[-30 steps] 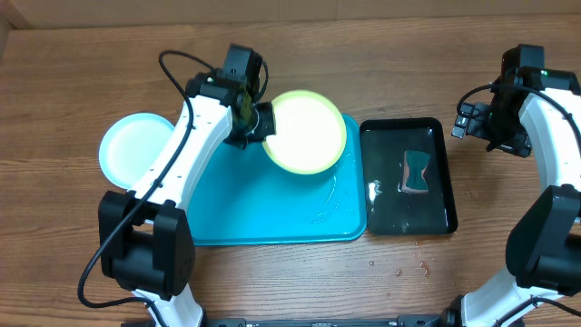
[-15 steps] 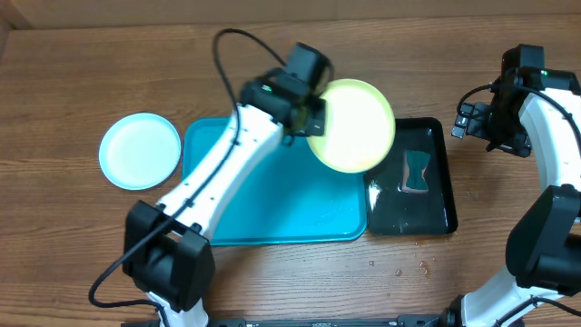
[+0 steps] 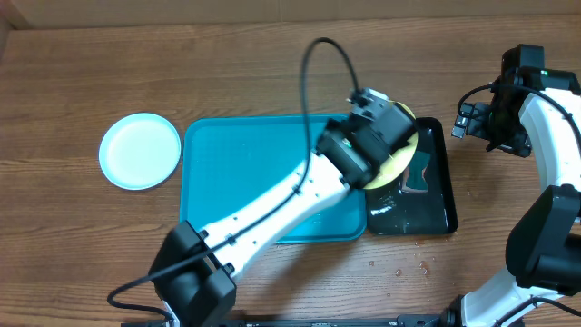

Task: Clean dirty plates on tray and stack at the side
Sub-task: 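Lift yellow plate with left gripper and carry it rightward, then tilt yellow plate over black tray with left gripper to drain water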

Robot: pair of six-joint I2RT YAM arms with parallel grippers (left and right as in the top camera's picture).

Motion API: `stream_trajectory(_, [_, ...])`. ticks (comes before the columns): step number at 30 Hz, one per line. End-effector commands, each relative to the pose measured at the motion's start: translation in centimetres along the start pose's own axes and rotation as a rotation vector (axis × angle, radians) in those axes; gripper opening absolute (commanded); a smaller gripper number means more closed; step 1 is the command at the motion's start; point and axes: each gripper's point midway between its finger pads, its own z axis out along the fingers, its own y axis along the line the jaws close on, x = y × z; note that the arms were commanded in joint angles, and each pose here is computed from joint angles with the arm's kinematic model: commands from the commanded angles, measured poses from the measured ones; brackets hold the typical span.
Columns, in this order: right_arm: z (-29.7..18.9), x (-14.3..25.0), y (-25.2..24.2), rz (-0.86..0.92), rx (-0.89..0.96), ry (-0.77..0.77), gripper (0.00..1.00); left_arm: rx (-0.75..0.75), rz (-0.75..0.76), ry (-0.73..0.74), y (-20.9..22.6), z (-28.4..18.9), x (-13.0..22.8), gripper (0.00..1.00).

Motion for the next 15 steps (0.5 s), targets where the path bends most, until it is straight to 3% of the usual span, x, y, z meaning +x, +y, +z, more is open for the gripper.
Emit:
stream_trajectory(1, [-0.8,-0.6,-0.2,0.01,-0.002,-0.03,1.0,-0.248,0.086,-0.181,1.4,-3.2,-2.6,0.04])
stream_trajectory(8, [-0.8,-0.6,-0.2,0.01,-0.002,-0.03,1.0,-0.458,0.14,-0.378,0.8,-8.8,-4.0,0.04])
stream_trajectory(15, [-0.8,-0.6,-0.2,0.01,-0.002,-0.03,1.0,-0.473,0.15,-0.43,-0.2,-10.5,-4.2,0.04])
